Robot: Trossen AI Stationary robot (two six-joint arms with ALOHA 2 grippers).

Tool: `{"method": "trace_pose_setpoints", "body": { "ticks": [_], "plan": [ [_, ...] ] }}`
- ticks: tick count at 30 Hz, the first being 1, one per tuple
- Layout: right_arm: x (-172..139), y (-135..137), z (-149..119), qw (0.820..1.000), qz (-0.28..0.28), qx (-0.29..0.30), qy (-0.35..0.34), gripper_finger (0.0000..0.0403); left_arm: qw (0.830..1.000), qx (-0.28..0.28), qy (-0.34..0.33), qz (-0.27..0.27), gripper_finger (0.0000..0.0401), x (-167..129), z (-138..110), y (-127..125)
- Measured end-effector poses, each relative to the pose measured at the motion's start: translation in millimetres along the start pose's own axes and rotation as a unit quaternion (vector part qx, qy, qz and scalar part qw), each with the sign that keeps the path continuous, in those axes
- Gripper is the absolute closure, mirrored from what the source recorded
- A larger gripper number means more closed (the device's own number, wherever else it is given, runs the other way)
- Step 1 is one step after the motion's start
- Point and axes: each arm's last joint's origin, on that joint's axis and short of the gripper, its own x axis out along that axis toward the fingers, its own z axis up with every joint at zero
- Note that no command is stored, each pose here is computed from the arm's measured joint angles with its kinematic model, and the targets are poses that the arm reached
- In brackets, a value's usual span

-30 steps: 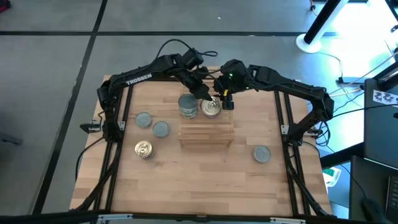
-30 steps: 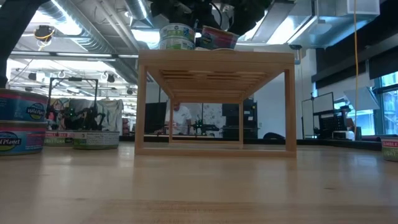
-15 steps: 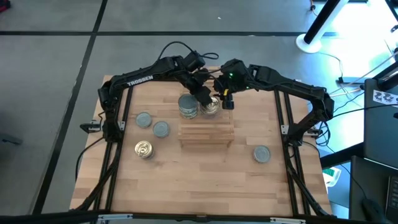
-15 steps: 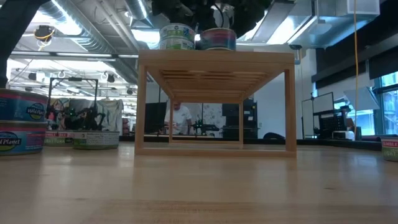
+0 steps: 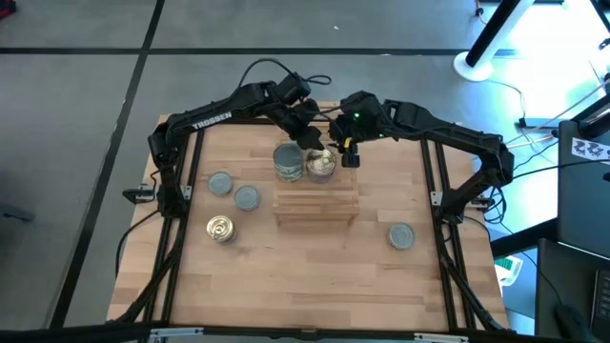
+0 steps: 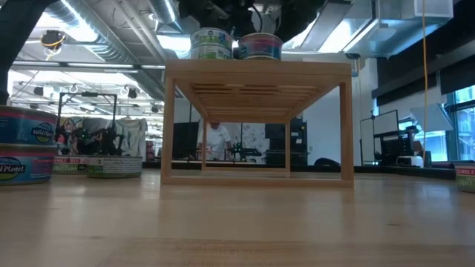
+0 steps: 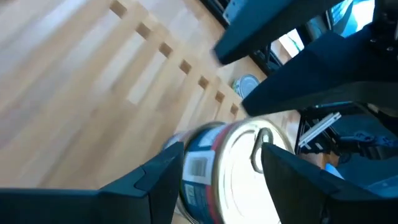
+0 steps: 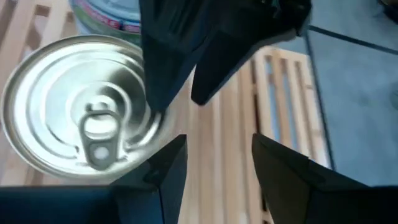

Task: Stack canned seafood by type on shelf
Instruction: Stack the blue tuna can on top of the blue tuna can on the shelf, then move the green tuna can to the center of the table

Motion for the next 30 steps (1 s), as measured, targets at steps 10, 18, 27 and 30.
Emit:
{"method": "trace_pose_setpoints", "body": {
  "ticks": [10,18,27,30],
  "plan": [
    [-59,3,-8,0.999,-0.026,0.01,-0.017,0.0221,1.0,-0.013,-0.023,-0.002,0.0191,-18,11,14],
    [-101,16,-34,0.997,0.007,0.068,0.043,0.0221,0.998,0.016,-0.036,-0.041,0.0191,-44,13,17],
    [-126,22,-43,0.993,0.036,0.11,0.027,0.0221,0.994,0.088,-0.043,-0.04,0.0191,-83,-4,-4],
    [-131,24,-44,0.991,0.045,0.121,0.018,0.0221,0.995,0.09,-0.02,-0.037,0.0191,-92,-17,-13]
  ]
}}
